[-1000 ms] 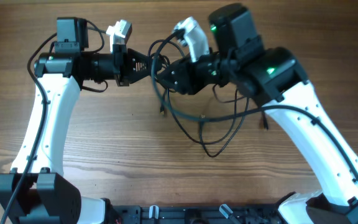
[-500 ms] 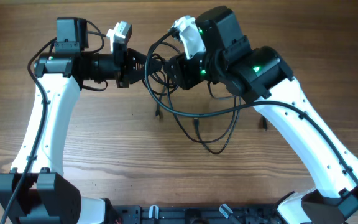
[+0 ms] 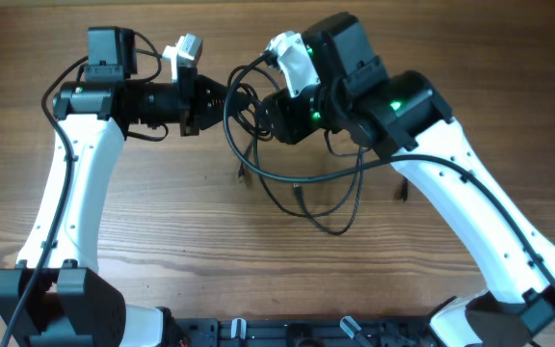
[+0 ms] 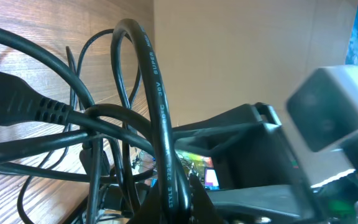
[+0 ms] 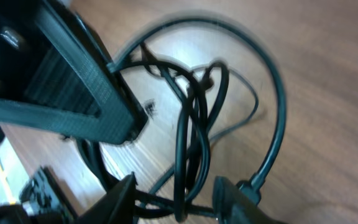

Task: Untangle cables

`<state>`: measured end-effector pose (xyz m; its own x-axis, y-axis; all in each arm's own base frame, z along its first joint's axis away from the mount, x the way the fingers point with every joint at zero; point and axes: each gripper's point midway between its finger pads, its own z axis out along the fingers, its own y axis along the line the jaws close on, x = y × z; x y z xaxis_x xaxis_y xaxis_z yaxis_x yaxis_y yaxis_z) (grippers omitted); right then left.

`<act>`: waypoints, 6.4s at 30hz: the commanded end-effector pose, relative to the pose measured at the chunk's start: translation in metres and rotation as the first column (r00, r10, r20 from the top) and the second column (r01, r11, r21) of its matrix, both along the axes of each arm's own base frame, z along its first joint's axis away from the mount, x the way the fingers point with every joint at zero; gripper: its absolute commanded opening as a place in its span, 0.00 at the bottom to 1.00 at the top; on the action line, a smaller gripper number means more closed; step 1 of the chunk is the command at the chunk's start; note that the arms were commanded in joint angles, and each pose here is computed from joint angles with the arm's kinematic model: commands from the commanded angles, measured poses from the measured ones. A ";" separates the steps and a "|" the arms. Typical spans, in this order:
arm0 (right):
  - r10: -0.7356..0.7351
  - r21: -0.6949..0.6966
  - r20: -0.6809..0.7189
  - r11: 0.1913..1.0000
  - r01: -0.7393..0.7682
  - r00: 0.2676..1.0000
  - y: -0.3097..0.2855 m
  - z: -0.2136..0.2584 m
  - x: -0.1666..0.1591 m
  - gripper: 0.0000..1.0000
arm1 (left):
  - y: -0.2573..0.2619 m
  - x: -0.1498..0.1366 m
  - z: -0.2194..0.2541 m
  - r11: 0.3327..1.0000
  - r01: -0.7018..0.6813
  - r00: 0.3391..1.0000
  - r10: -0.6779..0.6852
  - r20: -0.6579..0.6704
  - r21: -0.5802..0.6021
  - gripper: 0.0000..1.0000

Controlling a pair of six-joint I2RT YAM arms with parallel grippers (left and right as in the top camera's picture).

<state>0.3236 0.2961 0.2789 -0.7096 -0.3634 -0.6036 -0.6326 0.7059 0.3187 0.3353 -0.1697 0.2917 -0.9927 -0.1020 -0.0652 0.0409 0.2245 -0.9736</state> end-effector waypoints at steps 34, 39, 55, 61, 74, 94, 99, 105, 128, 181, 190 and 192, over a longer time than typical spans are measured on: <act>-0.760 -0.441 -0.079 0.607 0.661 0.645 -0.222 -0.028 -0.021 0.04 | 0.009 0.019 -0.001 0.995 -0.067 0.993 0.059 0.105 0.069 0.04; -0.768 -0.496 -0.073 0.582 0.645 0.636 -0.221 -0.060 0.005 0.04 | 0.022 0.026 0.008 0.996 -0.086 0.985 0.080 0.153 0.038 0.04; -0.754 -0.282 -0.247 0.657 0.699 0.609 -0.279 -0.036 0.028 0.04 | 0.194 0.056 0.018 0.867 -0.498 0.850 0.485 0.207 0.011 0.04; -0.742 -0.370 -0.355 0.670 0.644 0.568 -0.288 -0.099 0.031 0.04 | 0.228 0.049 0.026 0.817 -0.576 0.797 0.559 0.230 0.008 0.04; -0.780 -0.398 -0.433 0.615 0.681 0.451 -0.309 -0.196 0.035 0.04 | 0.333 0.024 0.018 0.603 -0.796 0.598 0.766 0.237 0.059 0.04; -0.973 0.232 -0.115 0.170 0.958 0.201 -0.506 0.097 0.086 0.05 | 0.359 0.011 0.007 0.522 -0.846 0.532 0.822 0.201 0.103 0.04; -0.985 0.457 0.098 0.170 0.873 0.140 -0.515 0.201 0.084 0.04 | 0.323 0.027 0.006 0.604 -0.790 0.612 0.769 0.186 0.105 0.04; -0.971 0.494 0.223 0.037 0.869 -0.086 -0.544 0.248 0.046 0.04 | 0.223 0.055 -0.007 0.771 -0.612 0.789 0.581 0.202 0.174 0.04; -0.874 -0.446 -0.474 0.339 0.828 0.102 -0.512 -0.130 0.033 0.51 | 0.102 0.060 -0.028 0.865 -0.393 0.916 0.341 0.211 0.312 0.04; -0.966 0.510 0.219 0.234 0.828 0.139 -0.536 0.172 0.200 0.04 | 0.105 0.056 -0.043 0.833 -0.398 0.917 0.361 0.168 0.384 0.04; -0.959 0.259 0.233 -0.100 0.961 -0.162 -0.612 0.081 0.171 0.04 | 0.104 0.054 -0.044 0.834 -0.394 0.919 0.361 0.160 0.386 0.04; -0.957 0.197 0.202 -0.167 0.966 -0.207 -0.628 0.047 0.162 0.04 | 0.104 0.054 -0.044 0.834 -0.393 0.919 0.361 0.156 0.387 0.04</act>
